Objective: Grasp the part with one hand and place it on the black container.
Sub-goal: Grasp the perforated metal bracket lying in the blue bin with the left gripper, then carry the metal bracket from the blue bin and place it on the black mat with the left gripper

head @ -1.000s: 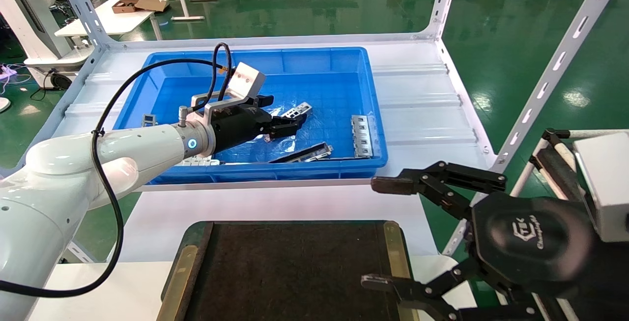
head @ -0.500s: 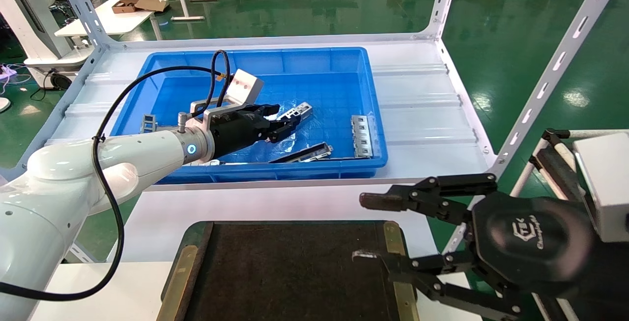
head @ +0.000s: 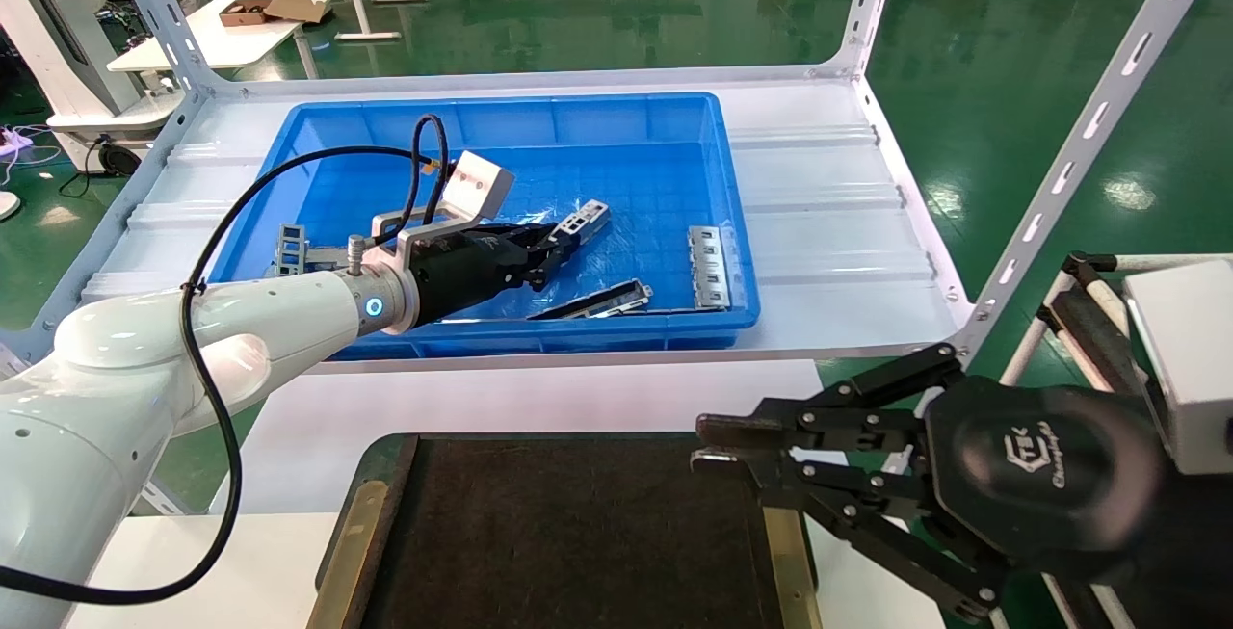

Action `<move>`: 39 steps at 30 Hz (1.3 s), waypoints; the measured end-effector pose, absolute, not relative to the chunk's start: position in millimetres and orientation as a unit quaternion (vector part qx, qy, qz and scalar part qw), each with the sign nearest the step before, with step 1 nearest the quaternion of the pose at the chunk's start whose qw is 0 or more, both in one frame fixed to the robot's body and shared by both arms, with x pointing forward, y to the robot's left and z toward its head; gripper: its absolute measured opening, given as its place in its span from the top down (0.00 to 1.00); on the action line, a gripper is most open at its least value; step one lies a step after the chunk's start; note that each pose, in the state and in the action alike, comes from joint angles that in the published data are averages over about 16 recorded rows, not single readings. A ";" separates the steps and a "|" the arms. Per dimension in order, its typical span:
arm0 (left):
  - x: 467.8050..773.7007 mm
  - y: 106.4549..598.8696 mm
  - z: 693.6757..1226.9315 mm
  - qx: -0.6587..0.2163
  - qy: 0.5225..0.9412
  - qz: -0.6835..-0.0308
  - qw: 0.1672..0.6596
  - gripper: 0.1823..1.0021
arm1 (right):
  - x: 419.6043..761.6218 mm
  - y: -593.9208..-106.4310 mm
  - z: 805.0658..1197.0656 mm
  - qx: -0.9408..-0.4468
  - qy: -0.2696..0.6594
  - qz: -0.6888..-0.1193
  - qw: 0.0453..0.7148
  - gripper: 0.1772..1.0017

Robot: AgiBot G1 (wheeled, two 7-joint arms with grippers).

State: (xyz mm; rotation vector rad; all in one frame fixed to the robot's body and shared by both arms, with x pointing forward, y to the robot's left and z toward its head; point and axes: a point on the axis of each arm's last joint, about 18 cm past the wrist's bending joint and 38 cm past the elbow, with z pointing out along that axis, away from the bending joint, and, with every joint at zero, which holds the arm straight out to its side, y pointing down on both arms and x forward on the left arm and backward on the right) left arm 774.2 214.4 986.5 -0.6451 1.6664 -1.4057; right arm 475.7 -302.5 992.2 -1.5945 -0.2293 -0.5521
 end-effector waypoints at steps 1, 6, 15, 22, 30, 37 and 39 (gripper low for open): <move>773.4 214.4 988.1 -0.256 0.664 -0.564 0.419 0.78 | 475.7 -302.5 992.2 -0.704 -0.101 -0.244 0.659 0.86; 766.3 215.2 1001.0 -0.241 0.656 -0.587 0.410 0.82 | 475.7 -302.5 992.2 -0.704 -0.101 -0.244 0.659 0.92; 737.6 222.6 1031.2 -0.185 0.644 -0.642 0.373 0.82 | 475.7 -302.5 992.2 -0.704 -0.101 -0.244 0.659 0.97; 702.5 234.2 1034.5 -0.134 0.648 -0.677 0.323 0.82 | 475.7 -302.5 992.2 -0.704 -0.101 -0.244 0.659 0.98; 647.9 240.7 1000.6 -0.075 0.672 -0.696 0.241 0.82 | 475.7 -302.5 992.2 -0.704 -0.101 -0.244 0.659 0.98; 607.9 240.5 947.2 -0.076 0.695 -0.693 0.176 0.82 | 475.7 -302.5 992.2 -0.704 -0.101 -0.244 0.659 0.98; 600.7 240.0 930.7 -0.089 0.700 -0.690 0.163 0.82 | 475.7 -302.5 992.2 -0.704 -0.101 -0.244 0.659 0.98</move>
